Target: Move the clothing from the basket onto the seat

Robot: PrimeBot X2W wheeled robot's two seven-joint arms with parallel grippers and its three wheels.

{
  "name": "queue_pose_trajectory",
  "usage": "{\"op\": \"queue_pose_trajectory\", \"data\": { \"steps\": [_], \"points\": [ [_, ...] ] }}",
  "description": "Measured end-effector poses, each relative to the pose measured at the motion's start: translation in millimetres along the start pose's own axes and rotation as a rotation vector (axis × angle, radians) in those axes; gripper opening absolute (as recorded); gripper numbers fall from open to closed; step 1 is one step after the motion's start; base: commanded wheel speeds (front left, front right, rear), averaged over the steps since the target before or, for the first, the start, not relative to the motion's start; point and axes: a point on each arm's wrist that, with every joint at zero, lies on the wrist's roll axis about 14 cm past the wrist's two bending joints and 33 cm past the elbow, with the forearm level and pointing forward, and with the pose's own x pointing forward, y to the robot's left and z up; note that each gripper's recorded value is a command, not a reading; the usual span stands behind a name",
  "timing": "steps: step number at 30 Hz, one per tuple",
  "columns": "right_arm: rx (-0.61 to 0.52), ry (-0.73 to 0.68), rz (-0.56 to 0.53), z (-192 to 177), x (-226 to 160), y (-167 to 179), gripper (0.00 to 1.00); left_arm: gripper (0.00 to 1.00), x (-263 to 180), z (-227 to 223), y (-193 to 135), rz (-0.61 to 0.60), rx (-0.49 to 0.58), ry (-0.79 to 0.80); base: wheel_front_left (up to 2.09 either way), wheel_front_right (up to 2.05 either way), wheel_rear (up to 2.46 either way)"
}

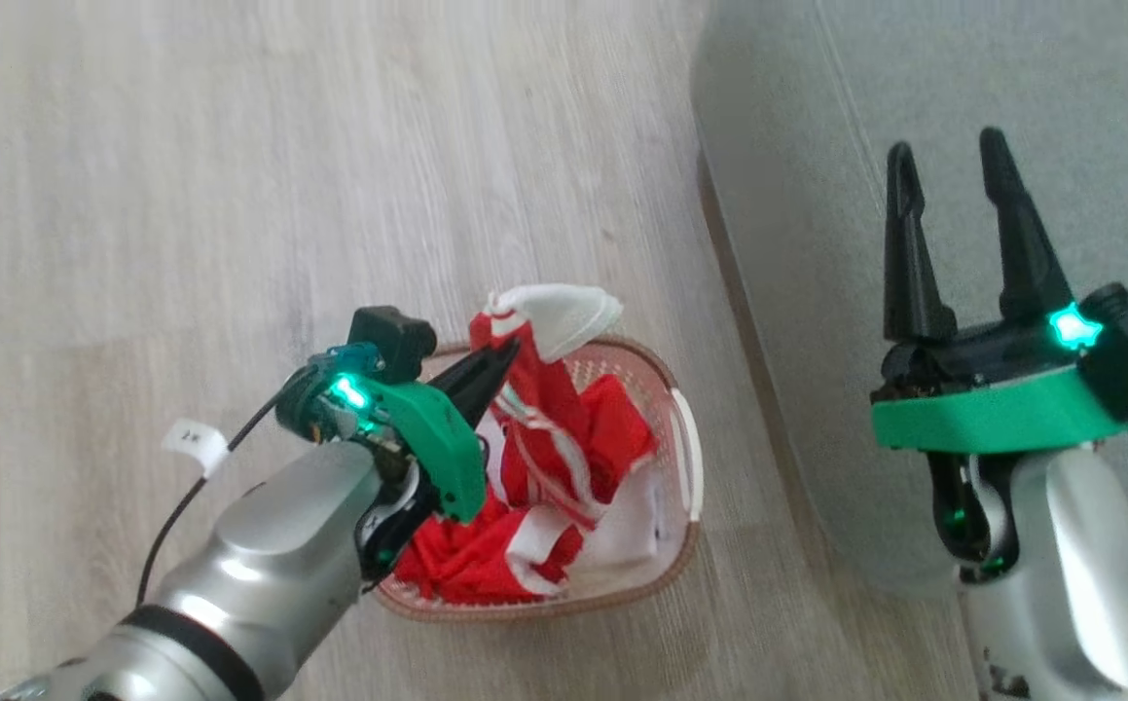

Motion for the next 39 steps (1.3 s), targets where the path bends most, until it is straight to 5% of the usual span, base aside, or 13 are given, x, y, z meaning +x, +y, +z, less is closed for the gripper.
{"op": "queue_pose_trajectory", "data": {
  "steps": [31,39],
  "points": [
    [0.091,-0.022,0.183,27,-44,72,1.0,0.0,-126,214,-71,0.031,0.261,-0.587,0.0,0.0,0.0],
    [0.092,-0.009,0.208,26,-48,73,1.0,0.0,-129,225,-75,0.033,0.272,-0.607,0.0,0.0,0.0]
  ]
}}
